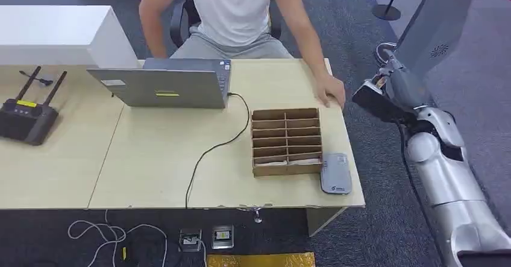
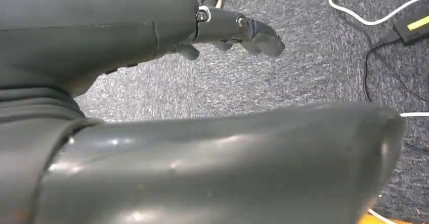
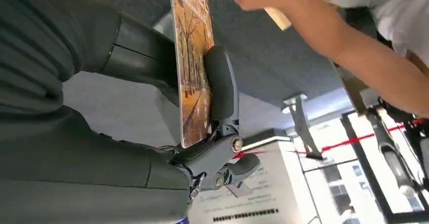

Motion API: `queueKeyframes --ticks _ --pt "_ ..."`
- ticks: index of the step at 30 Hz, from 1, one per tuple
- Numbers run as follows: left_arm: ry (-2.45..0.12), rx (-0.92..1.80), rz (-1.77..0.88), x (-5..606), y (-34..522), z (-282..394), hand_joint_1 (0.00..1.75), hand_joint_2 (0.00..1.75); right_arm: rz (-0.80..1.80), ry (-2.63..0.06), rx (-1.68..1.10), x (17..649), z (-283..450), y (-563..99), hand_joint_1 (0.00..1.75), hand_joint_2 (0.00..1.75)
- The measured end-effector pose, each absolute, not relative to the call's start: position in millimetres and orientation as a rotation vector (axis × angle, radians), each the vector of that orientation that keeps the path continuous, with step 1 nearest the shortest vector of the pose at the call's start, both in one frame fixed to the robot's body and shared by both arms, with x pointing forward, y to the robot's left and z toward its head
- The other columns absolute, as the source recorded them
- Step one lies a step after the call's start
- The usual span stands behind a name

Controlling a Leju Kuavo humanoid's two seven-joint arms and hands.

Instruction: Pass the card to the sensor for recognition and then transmit it.

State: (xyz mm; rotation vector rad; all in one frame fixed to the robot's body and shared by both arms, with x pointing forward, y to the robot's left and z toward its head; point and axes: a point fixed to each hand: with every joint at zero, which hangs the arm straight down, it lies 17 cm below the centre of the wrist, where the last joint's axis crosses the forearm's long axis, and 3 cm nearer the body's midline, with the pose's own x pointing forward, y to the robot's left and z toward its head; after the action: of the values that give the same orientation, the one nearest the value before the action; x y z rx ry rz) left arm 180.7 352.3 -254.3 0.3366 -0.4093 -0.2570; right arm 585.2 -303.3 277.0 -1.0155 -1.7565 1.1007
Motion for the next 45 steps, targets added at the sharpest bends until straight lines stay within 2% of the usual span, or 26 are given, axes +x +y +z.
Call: queueKeyframes --ticks 14,45 --pt "-0.402 0.339 -0.248 179.6 353.1 -254.7 0.00 0.00 1.176 -1.596 -0.927 556.8 185.1 -302.0 1.75 1.75" --pt "-0.400 0.336 -0.249 178.6 351.6 -255.1 0.00 0.00 1.225 -1.543 -0.814 529.9 124.7 -270.2 1.75 1.75"
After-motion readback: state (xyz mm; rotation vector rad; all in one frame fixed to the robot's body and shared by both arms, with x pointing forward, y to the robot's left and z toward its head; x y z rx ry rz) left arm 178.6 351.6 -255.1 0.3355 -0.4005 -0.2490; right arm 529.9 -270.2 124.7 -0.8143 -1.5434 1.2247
